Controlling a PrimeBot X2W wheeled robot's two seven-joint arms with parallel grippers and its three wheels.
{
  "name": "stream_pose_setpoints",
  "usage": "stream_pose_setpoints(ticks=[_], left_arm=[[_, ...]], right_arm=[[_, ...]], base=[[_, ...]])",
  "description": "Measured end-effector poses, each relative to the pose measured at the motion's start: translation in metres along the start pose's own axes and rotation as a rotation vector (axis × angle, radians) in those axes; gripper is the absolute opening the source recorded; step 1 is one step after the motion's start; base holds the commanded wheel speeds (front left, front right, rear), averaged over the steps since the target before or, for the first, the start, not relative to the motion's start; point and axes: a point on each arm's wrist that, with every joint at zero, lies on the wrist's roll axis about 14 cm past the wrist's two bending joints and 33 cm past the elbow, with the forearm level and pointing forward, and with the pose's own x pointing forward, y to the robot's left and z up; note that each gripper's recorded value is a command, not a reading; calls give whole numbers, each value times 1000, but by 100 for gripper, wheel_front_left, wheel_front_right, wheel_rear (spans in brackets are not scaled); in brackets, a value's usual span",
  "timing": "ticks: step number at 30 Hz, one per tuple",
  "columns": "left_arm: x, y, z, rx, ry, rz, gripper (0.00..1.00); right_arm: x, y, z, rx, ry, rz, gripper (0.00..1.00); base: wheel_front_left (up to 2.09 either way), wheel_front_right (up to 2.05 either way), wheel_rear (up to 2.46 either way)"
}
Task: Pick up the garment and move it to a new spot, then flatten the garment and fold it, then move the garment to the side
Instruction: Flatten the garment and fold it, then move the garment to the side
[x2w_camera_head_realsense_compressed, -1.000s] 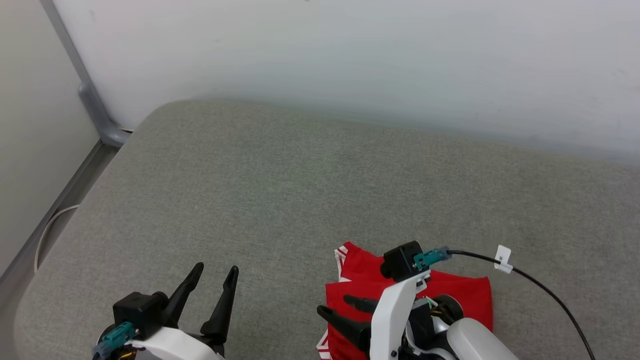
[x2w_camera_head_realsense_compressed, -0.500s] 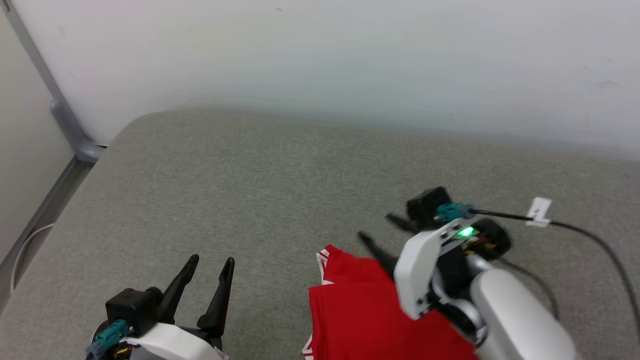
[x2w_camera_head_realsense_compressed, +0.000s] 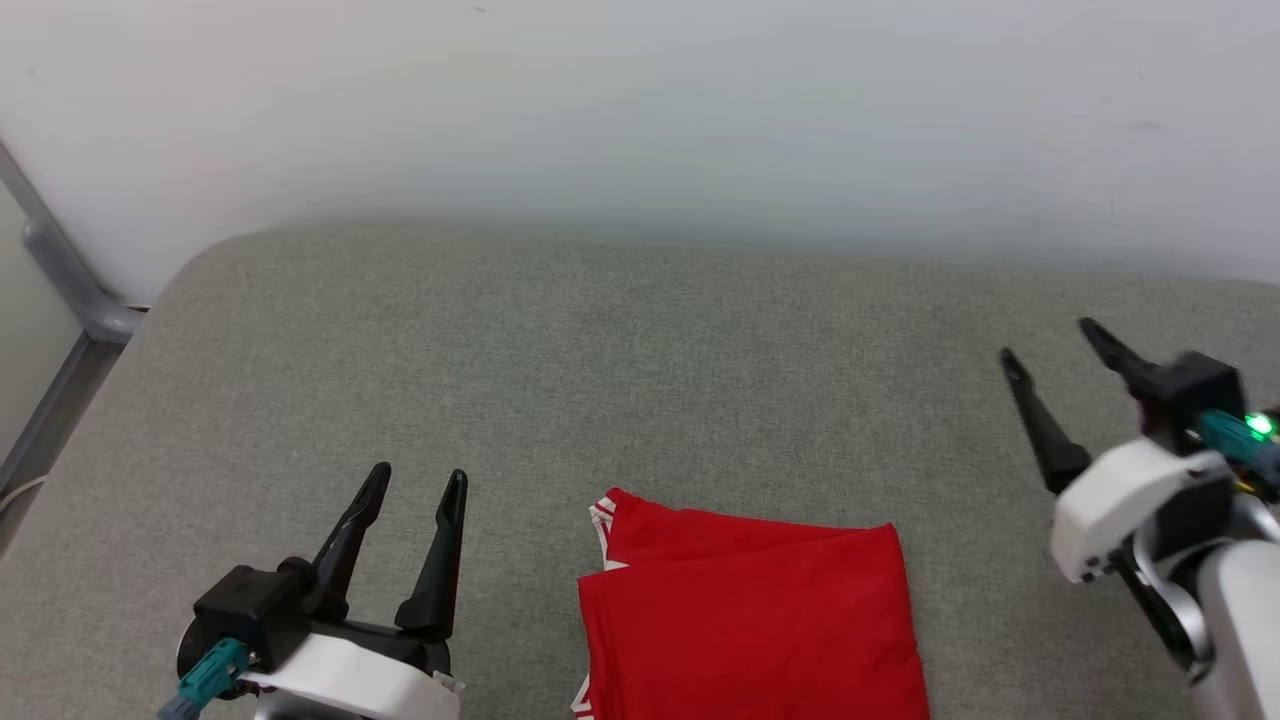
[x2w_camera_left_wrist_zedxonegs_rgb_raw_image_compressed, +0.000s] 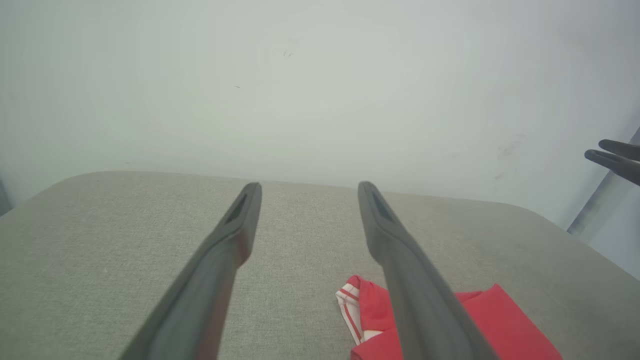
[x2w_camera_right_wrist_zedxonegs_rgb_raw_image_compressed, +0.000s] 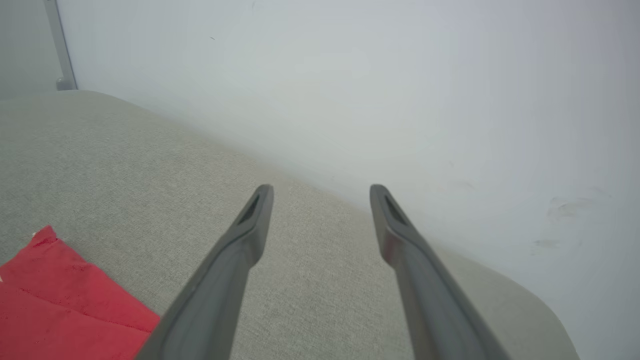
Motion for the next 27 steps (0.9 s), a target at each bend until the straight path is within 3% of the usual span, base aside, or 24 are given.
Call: stream_pose_setpoints(ticks=[5,15,27], left_arm=[[3,-2,2,7,-22,-4,100],[-5,-4,-15,23,10,-3,100],[-8,-2,-20,59,15,5,100]], right_arm=[[-24,-31,-5,59,-69,-122,100],[-68,-36,-30,201,-104,-256,100],[-79,-20,-39,246,-76,-266,100]], base=[[0,0,0],[0,0,0],[0,0,0]])
